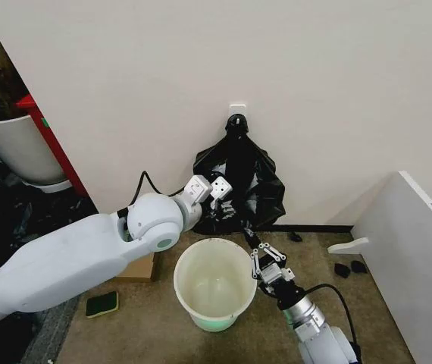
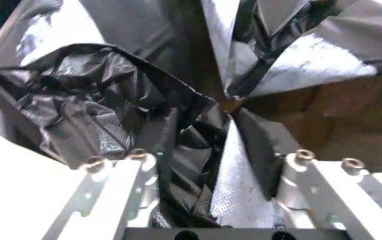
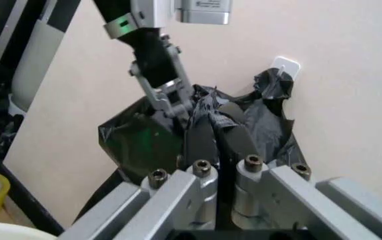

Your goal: Place the garbage bag over the trash bin.

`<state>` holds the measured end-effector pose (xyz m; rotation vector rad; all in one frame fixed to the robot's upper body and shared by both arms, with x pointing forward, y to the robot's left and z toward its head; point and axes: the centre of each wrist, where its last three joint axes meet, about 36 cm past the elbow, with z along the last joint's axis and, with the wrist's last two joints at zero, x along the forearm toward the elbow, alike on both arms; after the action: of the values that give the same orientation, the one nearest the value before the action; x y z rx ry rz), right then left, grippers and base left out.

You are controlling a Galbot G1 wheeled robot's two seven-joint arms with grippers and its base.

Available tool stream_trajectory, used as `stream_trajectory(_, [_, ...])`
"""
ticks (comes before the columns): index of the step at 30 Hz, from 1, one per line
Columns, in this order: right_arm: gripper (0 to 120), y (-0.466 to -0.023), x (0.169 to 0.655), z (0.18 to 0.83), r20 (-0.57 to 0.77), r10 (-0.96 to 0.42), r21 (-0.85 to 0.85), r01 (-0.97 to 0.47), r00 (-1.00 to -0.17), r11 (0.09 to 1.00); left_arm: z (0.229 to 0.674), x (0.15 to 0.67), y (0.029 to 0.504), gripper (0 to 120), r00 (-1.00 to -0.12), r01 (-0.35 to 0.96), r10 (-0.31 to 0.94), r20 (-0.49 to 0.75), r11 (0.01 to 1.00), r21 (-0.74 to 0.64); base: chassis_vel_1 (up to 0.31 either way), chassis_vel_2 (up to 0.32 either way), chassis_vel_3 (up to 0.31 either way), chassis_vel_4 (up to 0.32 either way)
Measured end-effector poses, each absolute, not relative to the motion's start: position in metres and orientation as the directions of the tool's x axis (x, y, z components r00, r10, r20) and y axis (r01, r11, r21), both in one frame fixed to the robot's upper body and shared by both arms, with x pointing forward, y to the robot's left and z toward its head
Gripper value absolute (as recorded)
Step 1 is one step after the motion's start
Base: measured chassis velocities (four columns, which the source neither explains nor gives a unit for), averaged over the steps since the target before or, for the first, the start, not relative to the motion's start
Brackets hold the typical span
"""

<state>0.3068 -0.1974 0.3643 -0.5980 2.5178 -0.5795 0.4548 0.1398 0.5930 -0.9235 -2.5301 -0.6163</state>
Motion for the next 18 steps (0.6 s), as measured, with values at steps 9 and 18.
stream_trajectory(9, [0,-0.199,0.308,0.368,-0.369,-0.485,-0.478,-0.286,-0.793,0.831,0.581,0.456,0.158,0,-0.745,0.622,0.456,0.486,0.738,0.261,0.000,0.000,0.000,0.000])
stream_trajectory(18, [0,-0.193,0.296,0.373,-0.365,-0.472,-0.438,-0.300,-0.802,0.848,0.548,0.451,0.170,0,-0.821,0.543,0.502,0.270,0.833,0.104,0.000,0.000,0.000,0.000])
